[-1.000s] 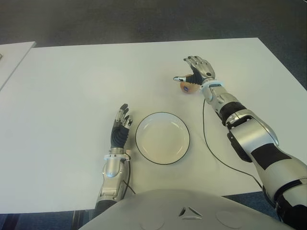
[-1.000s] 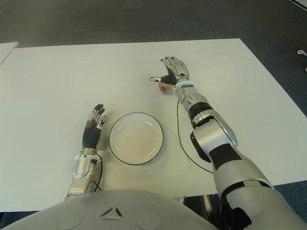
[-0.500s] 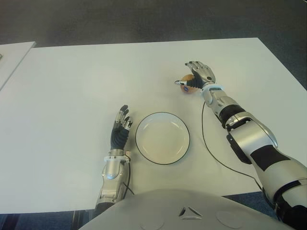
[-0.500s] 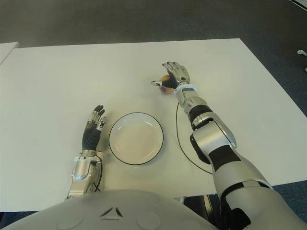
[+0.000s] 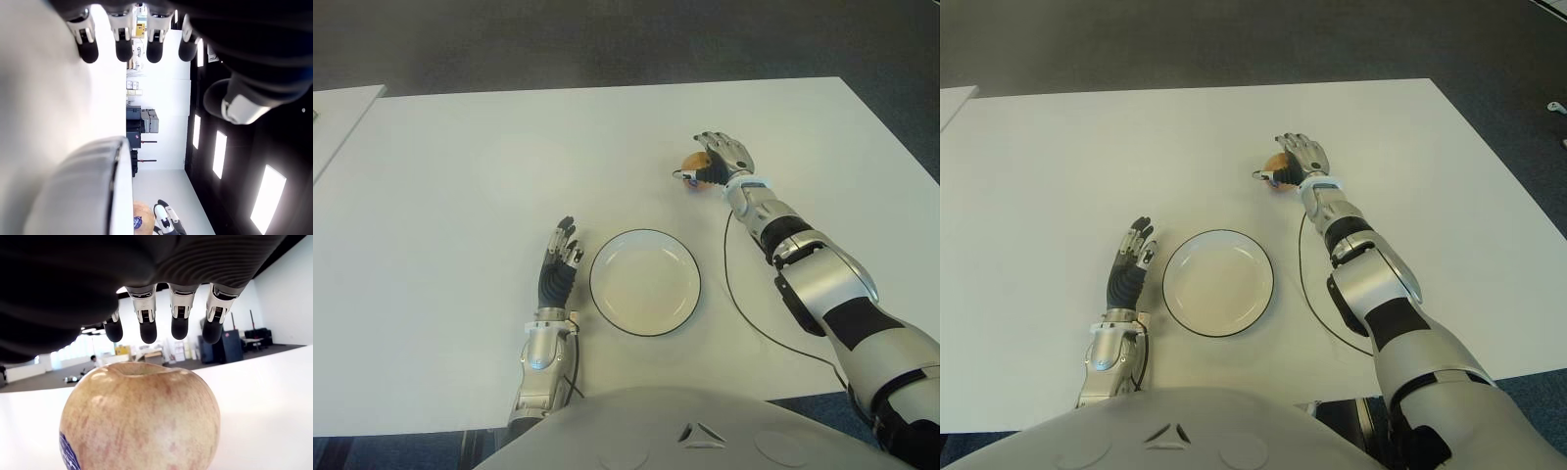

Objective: Put the apples into the plate.

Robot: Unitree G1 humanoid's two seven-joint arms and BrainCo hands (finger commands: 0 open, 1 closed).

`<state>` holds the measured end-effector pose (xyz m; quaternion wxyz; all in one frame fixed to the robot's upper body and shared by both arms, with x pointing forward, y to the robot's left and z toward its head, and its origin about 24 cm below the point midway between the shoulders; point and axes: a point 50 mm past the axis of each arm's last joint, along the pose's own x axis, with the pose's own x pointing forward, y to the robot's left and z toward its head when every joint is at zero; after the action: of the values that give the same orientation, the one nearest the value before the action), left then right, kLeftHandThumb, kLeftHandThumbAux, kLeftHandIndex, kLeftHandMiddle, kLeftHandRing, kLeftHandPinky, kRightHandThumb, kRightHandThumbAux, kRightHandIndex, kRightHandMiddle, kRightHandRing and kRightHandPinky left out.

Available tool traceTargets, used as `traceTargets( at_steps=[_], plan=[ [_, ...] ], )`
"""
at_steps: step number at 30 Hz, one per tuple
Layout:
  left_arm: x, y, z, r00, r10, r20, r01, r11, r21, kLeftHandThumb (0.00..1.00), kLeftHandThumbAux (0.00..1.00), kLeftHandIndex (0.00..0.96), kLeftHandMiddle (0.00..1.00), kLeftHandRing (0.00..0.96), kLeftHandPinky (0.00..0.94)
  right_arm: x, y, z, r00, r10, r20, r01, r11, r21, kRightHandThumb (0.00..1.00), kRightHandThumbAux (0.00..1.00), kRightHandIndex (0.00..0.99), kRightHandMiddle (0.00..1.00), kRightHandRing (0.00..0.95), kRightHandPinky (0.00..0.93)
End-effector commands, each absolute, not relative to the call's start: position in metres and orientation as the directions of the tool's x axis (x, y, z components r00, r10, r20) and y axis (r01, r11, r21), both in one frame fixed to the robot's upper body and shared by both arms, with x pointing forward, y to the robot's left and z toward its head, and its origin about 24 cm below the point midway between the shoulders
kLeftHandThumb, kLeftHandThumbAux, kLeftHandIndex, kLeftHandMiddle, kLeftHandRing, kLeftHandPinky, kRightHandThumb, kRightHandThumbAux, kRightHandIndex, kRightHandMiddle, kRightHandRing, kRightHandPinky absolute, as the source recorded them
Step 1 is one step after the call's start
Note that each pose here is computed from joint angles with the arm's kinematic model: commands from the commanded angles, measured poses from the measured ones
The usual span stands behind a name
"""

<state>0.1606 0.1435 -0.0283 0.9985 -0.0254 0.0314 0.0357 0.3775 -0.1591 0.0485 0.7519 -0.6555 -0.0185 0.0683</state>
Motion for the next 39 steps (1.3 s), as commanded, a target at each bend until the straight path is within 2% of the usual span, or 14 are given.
traceTargets(
  at_steps=[1,39],
  plan=[
    [0.145,0.143,-0.045,0.981,0.066,-0.185,-0.078,0.995,-0.055,0.063,0.488,0.000,0.000,0.000,0.000,0.371,-0.164,0.036,0.989,0.092,-0.114,-0.126,0.140,-0.982,0.288,0.275,0.000,0.000,0.000,0.000],
    [0.135,0.135,-0.038,0.982,0.081,-0.173,-0.094,0.993,-0.067,0.067,0.491,0.000,0.000,0.000,0.000,0.358,-0.172,0.013,0.982,0.020,-0.188,-0.188,0.213,-0.959,0.280,0.322,0.000,0.000,0.000,0.000]
  ],
)
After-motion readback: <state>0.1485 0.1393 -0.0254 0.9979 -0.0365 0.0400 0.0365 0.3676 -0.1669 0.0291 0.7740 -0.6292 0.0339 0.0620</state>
